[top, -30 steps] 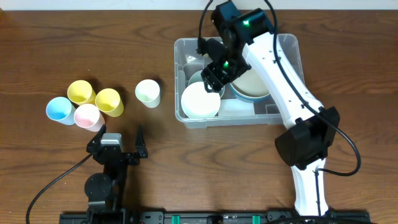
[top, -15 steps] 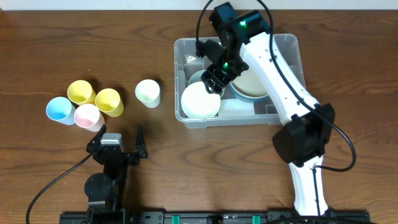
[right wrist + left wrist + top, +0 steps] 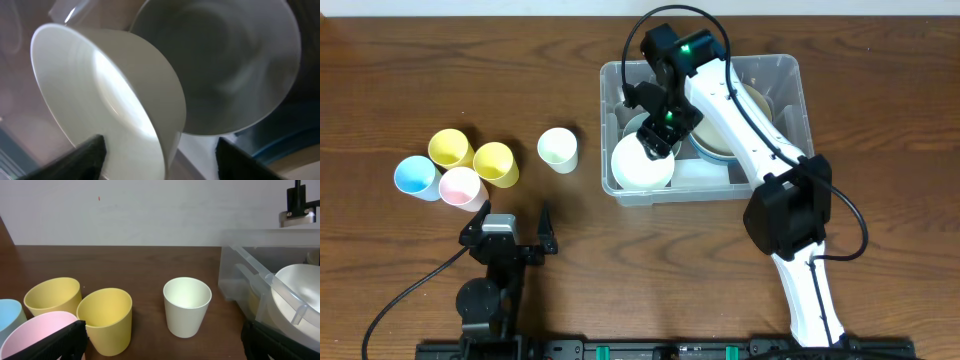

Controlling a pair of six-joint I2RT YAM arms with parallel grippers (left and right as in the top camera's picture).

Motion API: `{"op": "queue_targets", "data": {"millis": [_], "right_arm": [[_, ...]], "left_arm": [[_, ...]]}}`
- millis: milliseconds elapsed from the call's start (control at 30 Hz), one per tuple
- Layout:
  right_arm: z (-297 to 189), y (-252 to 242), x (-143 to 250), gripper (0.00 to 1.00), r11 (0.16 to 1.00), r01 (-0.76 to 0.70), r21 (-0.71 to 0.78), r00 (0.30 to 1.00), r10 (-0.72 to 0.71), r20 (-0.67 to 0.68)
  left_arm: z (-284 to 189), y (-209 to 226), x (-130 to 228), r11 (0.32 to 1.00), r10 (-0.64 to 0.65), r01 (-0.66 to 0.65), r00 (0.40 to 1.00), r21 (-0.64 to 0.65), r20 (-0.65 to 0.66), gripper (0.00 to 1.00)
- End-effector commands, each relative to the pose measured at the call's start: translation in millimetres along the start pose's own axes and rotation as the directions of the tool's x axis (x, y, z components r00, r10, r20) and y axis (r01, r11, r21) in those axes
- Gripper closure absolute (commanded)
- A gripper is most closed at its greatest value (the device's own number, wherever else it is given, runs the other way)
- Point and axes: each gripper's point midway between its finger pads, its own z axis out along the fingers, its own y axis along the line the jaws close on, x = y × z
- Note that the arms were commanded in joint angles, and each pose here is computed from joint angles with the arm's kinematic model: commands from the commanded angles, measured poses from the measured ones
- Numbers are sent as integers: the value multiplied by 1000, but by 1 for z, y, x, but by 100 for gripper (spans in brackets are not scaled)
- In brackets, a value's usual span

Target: Pack container

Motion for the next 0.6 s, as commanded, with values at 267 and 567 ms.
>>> {"op": "queue_targets", "data": {"millis": [267, 567], "right_arm": [[4, -7, 0, 74, 998, -31, 47, 999, 32, -12], [4, -7, -1, 99, 998, -31, 48, 999, 31, -7]], "left_arm": [[1, -1, 16, 1000, 10, -9, 999, 9, -46, 2], [1, -1, 16, 1000, 10, -9, 999, 9, -46, 2]]}}
